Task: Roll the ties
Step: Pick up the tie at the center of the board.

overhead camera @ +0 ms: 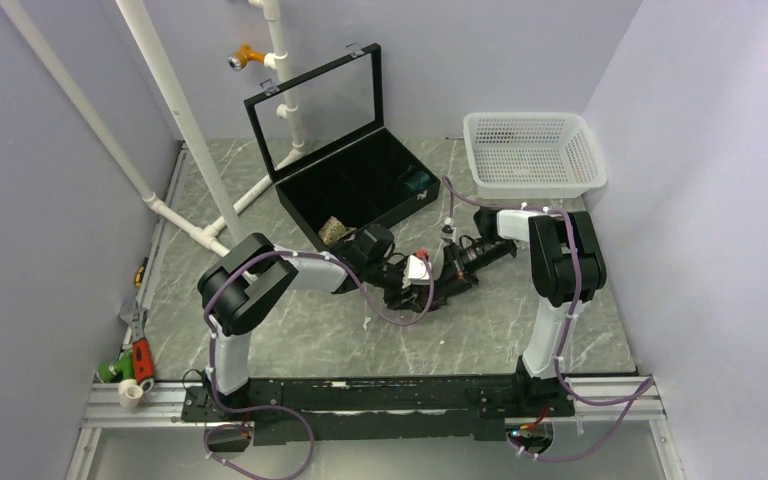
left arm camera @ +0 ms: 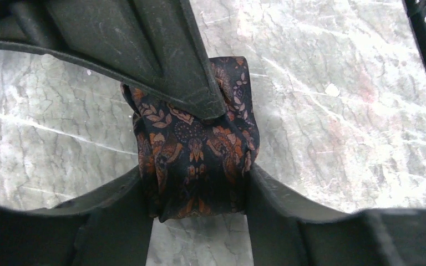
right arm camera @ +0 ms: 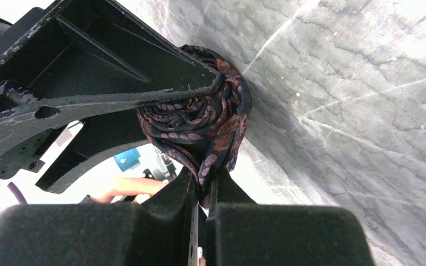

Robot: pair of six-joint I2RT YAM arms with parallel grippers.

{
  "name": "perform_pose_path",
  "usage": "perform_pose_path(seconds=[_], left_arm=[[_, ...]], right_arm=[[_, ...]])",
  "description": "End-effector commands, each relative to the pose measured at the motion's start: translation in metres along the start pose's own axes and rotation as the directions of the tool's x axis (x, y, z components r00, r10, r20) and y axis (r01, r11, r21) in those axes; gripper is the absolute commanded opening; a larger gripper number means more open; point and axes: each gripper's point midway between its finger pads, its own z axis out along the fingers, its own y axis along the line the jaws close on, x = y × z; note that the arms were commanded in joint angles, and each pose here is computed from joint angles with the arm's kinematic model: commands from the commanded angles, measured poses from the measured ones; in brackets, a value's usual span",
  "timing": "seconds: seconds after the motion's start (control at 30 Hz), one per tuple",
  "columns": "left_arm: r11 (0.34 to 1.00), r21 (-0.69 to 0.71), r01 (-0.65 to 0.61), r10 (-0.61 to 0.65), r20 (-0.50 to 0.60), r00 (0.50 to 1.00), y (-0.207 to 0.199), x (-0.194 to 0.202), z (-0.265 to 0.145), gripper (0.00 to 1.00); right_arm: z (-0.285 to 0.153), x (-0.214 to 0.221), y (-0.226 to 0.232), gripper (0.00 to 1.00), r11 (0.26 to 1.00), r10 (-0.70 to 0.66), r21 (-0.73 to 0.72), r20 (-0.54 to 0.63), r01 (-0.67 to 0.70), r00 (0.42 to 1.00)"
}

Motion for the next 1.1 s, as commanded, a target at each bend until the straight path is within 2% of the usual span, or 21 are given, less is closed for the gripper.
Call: perform_pose_path(seconds=[0.0, 0.07, 0.2, 0.33, 0.43, 0.57, 0.63, 0.7, 0.87, 0.93, 1.07], left_arm=[[0.992, 0.123, -0.033, 0.023, 0.085, 0.996, -0.021, -0.023, 0.001, 0.50], [0.979, 0.200, -0.035, 0.019, 0.080, 0.997, -0.036, -0.015, 0.004, 0.41], [0.938, 0.346, -0.032, 0.025, 0.024, 0.999, -0.062, 0.011, 0.007, 0.33], [0.910, 0.414, -0.019, 0.027, -0.014, 1.000, -0.079, 0.029, 0.003, 0.29], [0.901, 0.431, -0.040, 0.052, -0.014, 0.999, -0.083, 0.031, 0.000, 0.22], [0.906, 0.415, -0.079, 0.089, -0.005, 0.996, -0.081, 0.029, 0.000, 0.25], [0.918, 0.389, -0.078, 0.103, -0.044, 0.994, -0.077, 0.032, 0.003, 0.32], [0.936, 0.351, -0.027, 0.054, -0.068, 0.996, -0.070, 0.028, 0.005, 0.54], [0.987, 0.150, 0.055, -0.052, -0.024, 0.998, -0.026, 0.008, -0.004, 0.81], [0.995, 0.080, 0.065, -0.067, 0.012, 0.998, -0.011, -0.001, -0.012, 0.96], [1.000, -0.014, 0.015, -0.014, 0.086, 0.996, 0.002, -0.026, -0.032, 0.99]], right_arm=[[-0.007, -0.022, 0.000, 0.00, 0.993, -0.111, 0.040, 0.074, 0.108, 0.991], [-0.009, -0.029, 0.000, 0.00, 0.993, -0.116, 0.046, 0.086, 0.113, 0.989], [-0.011, -0.041, 0.002, 0.00, 0.991, -0.128, 0.042, 0.103, 0.124, 0.986], [-0.012, -0.045, 0.003, 0.00, 0.991, -0.132, 0.048, 0.110, 0.128, 0.985], [-0.011, -0.046, 0.000, 0.00, 0.990, -0.134, 0.061, 0.110, 0.128, 0.985], [-0.008, -0.044, -0.006, 0.01, 0.987, -0.140, 0.090, 0.103, 0.131, 0.985], [-0.008, -0.044, -0.006, 0.00, 0.986, -0.147, 0.096, 0.105, 0.137, 0.983], [-0.009, -0.041, -0.002, 0.00, 0.982, -0.170, 0.098, 0.101, 0.161, 0.980], [-0.015, -0.030, 0.010, 0.00, 0.966, -0.251, 0.098, 0.107, 0.241, 0.962], [-0.017, -0.025, 0.012, 0.00, 0.957, -0.282, 0.100, 0.110, 0.272, 0.953], [-0.021, -0.020, 0.018, 0.00, 0.934, -0.350, 0.112, 0.097, 0.339, 0.932]])
